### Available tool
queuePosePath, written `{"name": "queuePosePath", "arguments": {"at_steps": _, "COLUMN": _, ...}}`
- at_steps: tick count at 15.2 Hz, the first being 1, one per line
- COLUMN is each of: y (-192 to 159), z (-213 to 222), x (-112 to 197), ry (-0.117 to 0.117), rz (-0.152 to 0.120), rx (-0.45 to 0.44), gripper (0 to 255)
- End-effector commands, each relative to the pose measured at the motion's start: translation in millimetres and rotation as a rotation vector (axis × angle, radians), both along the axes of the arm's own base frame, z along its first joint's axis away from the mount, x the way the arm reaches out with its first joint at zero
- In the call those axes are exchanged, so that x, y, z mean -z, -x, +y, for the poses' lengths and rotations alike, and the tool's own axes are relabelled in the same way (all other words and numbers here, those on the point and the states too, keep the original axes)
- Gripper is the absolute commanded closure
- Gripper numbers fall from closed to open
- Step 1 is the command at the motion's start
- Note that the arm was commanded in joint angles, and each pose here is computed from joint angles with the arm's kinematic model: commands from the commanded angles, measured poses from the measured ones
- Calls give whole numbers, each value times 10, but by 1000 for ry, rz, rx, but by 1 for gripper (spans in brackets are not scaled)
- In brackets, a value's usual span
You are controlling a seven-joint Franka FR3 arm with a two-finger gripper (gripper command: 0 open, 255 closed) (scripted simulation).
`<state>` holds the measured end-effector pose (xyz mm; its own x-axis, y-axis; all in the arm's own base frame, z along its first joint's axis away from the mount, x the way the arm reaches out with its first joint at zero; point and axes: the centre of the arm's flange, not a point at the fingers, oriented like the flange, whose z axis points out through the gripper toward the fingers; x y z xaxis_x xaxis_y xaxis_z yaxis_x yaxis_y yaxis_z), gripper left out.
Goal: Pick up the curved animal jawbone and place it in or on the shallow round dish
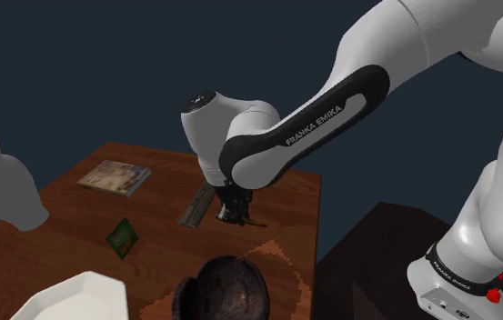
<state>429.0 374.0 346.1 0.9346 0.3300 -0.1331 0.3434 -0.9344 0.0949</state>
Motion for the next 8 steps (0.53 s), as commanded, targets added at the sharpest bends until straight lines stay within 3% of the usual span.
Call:
{"name": "queuePosePath", "arguments": {"at_steps": 1, "y": -3, "z": -4, "x": -115, "ry": 0, "rz": 0, "rx": 0, "gripper": 255}}
{"name": "queuePosePath", "arguments": {"at_steps": 8, "y": -3, "z": -4, "x": -484, "ry": 0, "rz": 0, "rx": 0, "gripper": 255}}
